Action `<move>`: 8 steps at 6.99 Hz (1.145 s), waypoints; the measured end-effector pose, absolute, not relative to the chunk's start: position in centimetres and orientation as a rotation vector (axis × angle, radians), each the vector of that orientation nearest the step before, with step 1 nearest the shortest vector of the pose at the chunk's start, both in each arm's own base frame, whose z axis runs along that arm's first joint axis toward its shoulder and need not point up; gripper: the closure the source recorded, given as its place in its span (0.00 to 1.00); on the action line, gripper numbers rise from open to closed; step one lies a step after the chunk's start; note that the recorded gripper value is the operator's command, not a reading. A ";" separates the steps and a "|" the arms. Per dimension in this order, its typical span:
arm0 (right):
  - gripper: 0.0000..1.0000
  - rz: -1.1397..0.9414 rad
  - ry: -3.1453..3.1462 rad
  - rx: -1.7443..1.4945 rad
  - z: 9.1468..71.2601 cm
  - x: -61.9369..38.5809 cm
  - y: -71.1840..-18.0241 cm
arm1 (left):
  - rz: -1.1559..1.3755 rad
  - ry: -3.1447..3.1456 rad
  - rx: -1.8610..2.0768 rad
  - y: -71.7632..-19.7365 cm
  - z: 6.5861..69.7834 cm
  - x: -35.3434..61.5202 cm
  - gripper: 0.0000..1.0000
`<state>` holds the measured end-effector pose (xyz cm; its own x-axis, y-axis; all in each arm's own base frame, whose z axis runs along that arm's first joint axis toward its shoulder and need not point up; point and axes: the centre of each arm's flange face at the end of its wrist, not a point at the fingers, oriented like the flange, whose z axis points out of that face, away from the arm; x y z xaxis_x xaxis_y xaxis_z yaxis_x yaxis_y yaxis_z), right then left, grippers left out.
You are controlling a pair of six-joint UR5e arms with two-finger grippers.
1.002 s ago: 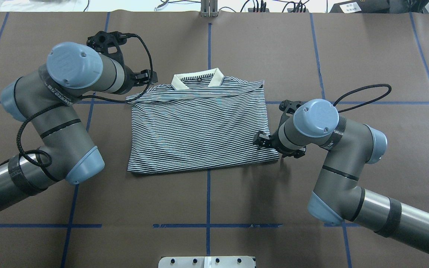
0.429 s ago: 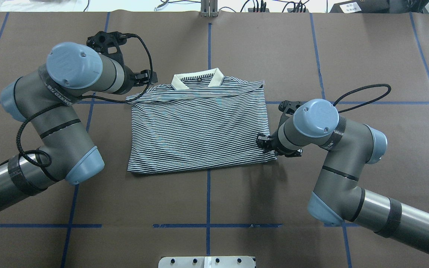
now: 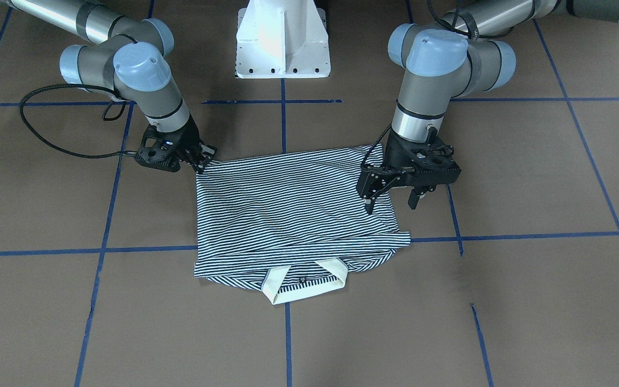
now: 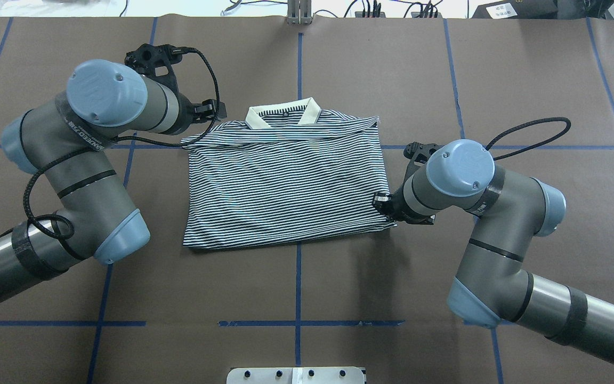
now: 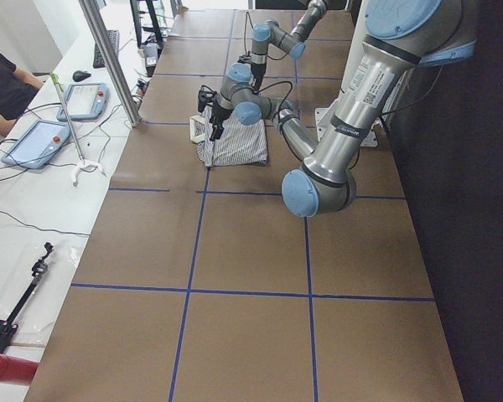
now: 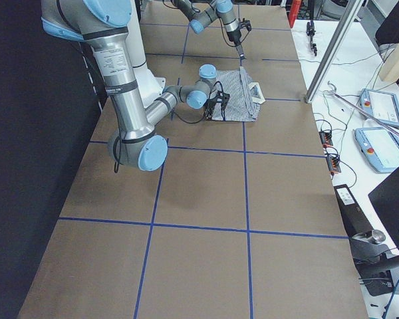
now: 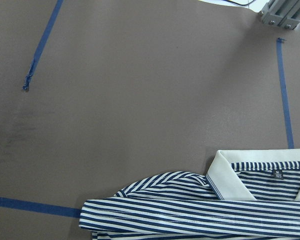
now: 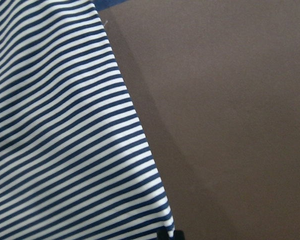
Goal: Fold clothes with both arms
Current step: 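Drag the folded shirt with the right gripper toward the robot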
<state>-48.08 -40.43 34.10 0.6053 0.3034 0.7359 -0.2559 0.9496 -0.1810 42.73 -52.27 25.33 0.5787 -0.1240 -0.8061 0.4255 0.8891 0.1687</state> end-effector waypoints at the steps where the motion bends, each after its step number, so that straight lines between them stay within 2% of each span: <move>1: 1.00 0.311 -0.847 -0.072 34.0 -47.3 -38.7 | -0.329 0.905 0.368 -52.2 25.1 42.7 0.00; 6: 1.00 0.158 -0.718 -0.194 38.8 -41.1 -24.5 | -0.332 0.917 0.371 -52.0 24.5 42.5 0.00; 7: 0.02 0.129 -0.695 -0.224 39.6 -40.2 -22.5 | -0.331 0.922 0.372 -51.9 24.2 42.5 0.00; 8: 0.00 0.112 -0.682 -0.245 40.1 -39.7 -21.3 | -0.329 0.928 0.374 -51.7 23.9 42.4 0.00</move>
<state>-39.70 -21.35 40.14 0.7719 0.1816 0.6092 -0.0220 0.9654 -0.2600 42.45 -51.70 23.92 0.5585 -0.1136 -0.8217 0.4298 0.8869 0.1695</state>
